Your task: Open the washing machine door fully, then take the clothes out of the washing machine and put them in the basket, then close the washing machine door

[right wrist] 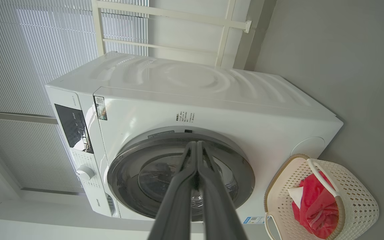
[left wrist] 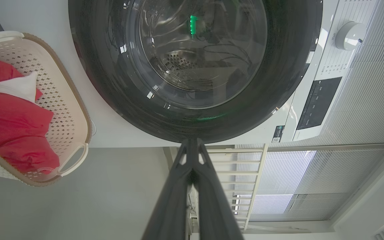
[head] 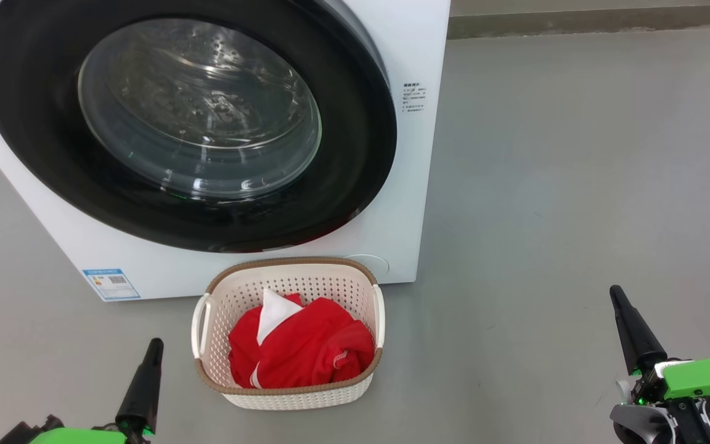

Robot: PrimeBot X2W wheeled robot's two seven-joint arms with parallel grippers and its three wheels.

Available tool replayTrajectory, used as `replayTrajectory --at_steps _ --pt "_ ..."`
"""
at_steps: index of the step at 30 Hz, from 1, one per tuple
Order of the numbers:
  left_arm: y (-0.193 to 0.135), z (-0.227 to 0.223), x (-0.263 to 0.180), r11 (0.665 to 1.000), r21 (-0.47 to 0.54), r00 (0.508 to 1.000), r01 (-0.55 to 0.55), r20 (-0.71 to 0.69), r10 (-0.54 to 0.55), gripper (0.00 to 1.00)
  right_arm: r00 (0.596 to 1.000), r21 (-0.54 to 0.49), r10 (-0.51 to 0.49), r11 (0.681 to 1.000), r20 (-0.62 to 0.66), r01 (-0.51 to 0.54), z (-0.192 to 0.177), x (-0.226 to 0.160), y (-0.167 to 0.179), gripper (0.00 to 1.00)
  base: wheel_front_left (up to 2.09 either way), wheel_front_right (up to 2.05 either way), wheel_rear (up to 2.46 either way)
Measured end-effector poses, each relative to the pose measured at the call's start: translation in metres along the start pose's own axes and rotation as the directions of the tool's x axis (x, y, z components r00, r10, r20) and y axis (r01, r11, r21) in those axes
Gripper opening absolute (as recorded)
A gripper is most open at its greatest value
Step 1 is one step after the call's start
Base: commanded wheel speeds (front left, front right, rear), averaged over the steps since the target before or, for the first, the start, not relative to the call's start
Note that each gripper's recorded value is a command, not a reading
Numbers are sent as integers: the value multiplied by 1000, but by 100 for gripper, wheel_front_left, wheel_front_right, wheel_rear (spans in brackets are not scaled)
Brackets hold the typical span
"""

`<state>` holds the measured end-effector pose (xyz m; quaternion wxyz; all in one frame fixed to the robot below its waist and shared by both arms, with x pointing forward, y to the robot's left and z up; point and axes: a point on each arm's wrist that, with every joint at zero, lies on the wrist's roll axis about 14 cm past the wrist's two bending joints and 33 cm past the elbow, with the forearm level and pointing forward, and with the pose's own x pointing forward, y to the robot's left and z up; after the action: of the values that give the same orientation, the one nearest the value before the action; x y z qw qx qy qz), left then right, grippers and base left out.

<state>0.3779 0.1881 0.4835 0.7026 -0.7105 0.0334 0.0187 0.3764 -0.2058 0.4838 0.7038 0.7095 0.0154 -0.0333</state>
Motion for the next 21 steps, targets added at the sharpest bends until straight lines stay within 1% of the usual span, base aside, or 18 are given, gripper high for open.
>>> replayTrajectory --at_steps 21 --pt "0 0 0 1000 0 1000 0 0 0 0 1000 0 0 1000 0 0 0 0 0 0 0 0 0"
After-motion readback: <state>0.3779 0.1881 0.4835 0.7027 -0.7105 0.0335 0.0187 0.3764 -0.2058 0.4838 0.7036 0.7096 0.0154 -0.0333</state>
